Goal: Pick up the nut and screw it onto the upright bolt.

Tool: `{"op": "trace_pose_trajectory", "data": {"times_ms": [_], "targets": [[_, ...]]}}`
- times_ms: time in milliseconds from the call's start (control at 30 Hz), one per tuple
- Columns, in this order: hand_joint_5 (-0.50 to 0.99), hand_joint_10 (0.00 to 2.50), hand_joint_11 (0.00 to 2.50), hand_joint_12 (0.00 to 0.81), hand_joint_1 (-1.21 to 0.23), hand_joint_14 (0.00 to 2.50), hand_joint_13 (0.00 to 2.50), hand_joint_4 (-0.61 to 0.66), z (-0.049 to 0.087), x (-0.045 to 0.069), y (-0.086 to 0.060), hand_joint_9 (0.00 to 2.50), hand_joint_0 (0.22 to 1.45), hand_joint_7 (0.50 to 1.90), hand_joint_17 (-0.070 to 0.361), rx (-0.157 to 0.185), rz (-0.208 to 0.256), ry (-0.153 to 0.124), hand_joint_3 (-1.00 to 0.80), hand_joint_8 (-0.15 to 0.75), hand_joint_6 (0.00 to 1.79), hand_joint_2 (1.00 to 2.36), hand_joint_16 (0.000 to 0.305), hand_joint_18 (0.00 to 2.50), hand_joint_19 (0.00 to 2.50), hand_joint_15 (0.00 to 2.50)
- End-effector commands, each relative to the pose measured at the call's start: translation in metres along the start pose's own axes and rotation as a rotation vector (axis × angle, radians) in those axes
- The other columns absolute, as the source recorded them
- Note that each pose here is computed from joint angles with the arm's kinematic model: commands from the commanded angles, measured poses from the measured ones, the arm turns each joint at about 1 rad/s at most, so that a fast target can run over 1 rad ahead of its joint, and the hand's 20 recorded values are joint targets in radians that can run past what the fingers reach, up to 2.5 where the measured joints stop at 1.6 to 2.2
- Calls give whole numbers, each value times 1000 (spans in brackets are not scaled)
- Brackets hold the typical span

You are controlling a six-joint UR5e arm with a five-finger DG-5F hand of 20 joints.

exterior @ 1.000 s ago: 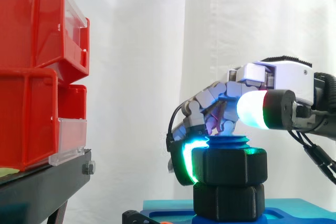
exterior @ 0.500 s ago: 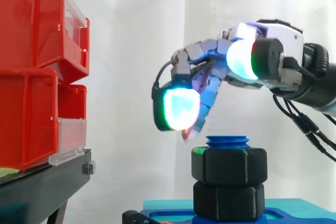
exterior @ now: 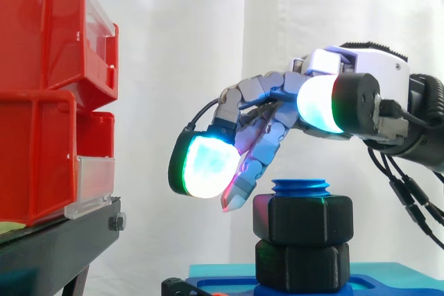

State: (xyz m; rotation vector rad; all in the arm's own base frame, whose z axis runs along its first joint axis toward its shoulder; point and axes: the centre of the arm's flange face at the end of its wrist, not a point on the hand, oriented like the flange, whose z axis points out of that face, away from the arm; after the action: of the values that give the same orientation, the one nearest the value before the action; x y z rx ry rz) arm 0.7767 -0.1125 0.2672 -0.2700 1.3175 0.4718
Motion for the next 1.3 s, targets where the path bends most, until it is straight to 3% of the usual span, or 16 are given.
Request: {"op": "trace_pose_trajectory", "data": {"times_ms": [0, 67, 433, 700, 1267], "targets": [[-73, 0, 0, 250, -140, 0, 719, 251, 4, 9, 10, 1051, 522, 813, 68, -2, 8, -3, -500, 245, 503, 1000, 30, 532, 204, 0], [-73, 0, 0, 250, -140, 0, 716, 261, 4, 14, 15, 1051, 522, 821, 69, -2, 18, 16, -500, 243, 503, 1000, 31, 531, 203, 0], [-61, 0, 0, 253, -148, 0, 708, 275, 3, 18, 20, 1043, 524, 904, 69, -1, 35, 53, -500, 252, 504, 1000, 31, 521, 201, 0], [-35, 0, 0, 254, -171, 0, 706, 259, 0, 22, 22, 1040, 531, 1087, 68, 3, 49, 80, -500, 258, 505, 1000, 30, 519, 194, 0], [1, 0, 0, 246, -193, 0, 746, 188, -7, 16, 10, 1091, 542, 1351, 61, 9, 43, 69, -500, 275, 505, 1000, 27, 556, 143, 0]]}}
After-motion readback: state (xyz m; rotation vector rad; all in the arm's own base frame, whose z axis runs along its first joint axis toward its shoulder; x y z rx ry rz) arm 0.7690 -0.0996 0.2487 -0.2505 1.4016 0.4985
